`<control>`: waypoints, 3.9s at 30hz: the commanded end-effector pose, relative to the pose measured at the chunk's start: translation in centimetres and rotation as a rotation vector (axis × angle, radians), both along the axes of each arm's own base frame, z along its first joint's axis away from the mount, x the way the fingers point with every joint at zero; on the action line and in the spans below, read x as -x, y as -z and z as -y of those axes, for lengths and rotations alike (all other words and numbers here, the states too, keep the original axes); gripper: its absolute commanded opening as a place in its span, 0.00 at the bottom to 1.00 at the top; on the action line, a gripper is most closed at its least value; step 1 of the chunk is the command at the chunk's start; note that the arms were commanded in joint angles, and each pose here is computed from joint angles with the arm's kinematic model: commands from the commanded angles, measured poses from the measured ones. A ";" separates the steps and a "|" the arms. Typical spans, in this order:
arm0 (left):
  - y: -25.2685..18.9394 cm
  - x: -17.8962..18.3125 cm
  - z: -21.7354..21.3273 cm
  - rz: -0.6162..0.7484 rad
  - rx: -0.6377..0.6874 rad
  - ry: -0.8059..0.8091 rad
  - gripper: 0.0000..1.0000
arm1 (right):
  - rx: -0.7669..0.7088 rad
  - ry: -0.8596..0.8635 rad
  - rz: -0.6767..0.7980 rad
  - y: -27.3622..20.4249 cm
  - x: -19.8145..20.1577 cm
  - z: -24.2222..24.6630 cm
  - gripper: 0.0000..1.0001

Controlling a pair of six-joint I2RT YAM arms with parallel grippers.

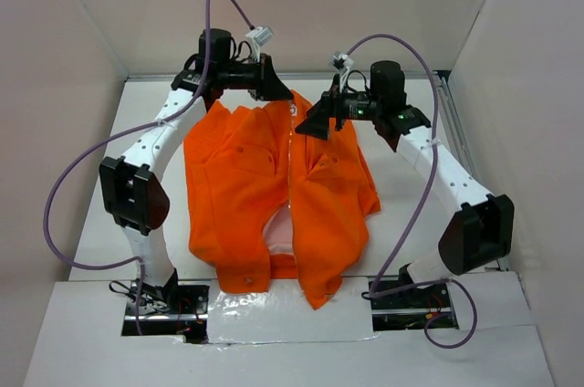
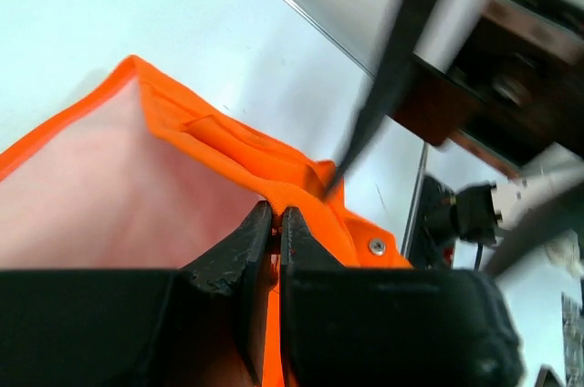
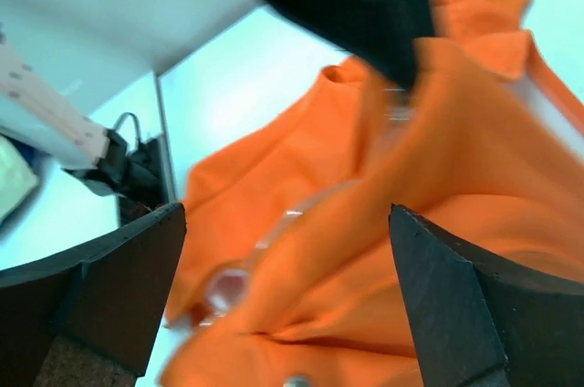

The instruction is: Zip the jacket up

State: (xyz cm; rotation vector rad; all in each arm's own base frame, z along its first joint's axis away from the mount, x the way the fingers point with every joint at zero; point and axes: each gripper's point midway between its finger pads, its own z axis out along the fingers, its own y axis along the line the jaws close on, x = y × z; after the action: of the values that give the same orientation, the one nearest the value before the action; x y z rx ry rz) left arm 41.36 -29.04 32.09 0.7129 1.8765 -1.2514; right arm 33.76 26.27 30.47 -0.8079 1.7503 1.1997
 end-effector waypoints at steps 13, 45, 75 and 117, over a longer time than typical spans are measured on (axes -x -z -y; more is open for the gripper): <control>0.0 -2.5 -1.1 -0.097 -0.048 -0.205 0.00 | -0.047 -0.030 -0.230 1.6 1.4 -5.2 1.00; -0.5 5.0 -1.3 -0.449 0.244 0.497 0.00 | -0.005 0.346 -0.119 7.0 -12.9 -0.6 0.10; 0.7 0.7 -0.9 -0.425 0.222 0.198 0.00 | 0.017 0.040 0.001 2.0 0.0 0.8 0.83; 0.2 1.0 -1.7 -0.401 0.215 0.189 0.00 | 0.053 0.085 -0.027 1.7 -1.2 -1.2 0.70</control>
State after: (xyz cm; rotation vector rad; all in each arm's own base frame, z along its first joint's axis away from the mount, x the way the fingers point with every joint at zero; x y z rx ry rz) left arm 41.60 -27.87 27.98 0.4608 2.0842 -1.8321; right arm 36.40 27.63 26.18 -0.7208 1.8890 1.0966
